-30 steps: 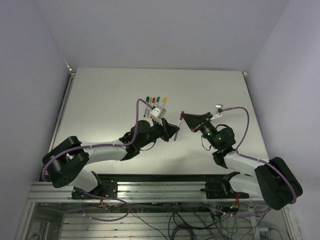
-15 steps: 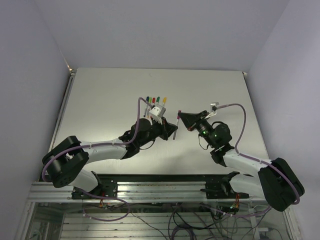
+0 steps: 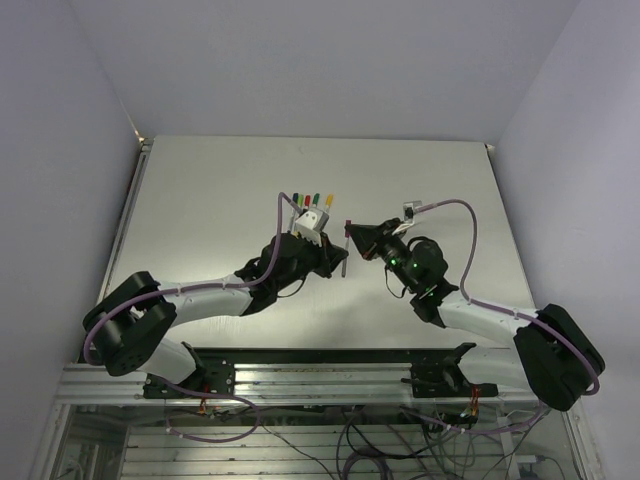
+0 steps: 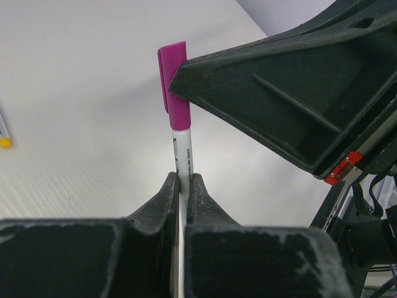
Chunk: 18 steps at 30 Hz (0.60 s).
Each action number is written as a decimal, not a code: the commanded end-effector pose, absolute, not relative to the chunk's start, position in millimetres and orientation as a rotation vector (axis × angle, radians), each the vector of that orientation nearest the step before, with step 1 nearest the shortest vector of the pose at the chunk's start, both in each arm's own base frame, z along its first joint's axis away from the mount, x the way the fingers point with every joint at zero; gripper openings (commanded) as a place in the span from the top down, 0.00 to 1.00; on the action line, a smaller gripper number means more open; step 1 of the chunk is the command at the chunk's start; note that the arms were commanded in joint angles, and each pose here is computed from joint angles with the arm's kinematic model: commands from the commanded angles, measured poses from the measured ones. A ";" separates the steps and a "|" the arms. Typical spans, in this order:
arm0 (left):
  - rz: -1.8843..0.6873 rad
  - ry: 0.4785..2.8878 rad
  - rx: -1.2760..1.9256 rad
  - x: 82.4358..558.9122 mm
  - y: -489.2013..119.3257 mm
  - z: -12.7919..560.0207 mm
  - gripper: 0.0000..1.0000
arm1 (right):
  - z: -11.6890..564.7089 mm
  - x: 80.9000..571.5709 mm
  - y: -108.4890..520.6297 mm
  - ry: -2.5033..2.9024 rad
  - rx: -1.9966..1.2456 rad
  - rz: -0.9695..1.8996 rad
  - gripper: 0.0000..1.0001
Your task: Insert the pens into the pen caps
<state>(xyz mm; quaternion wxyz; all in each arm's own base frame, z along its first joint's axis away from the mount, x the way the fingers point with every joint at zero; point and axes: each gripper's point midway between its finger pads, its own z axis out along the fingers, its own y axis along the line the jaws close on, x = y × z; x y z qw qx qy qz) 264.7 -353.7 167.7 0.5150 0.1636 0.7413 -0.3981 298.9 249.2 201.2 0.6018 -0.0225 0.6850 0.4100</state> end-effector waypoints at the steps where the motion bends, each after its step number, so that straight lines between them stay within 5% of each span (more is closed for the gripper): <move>1: -1.006 1.356 0.202 296.3 -339.1 308.8 0.93 | 122.6 260.9 265.5 1.885 -0.197 0.948 1.00; 18: -0.975 1.345 0.183 304.6 -330.5 314.1 0.93 | 112.5 259.3 275.2 1.928 -0.237 0.900 1.00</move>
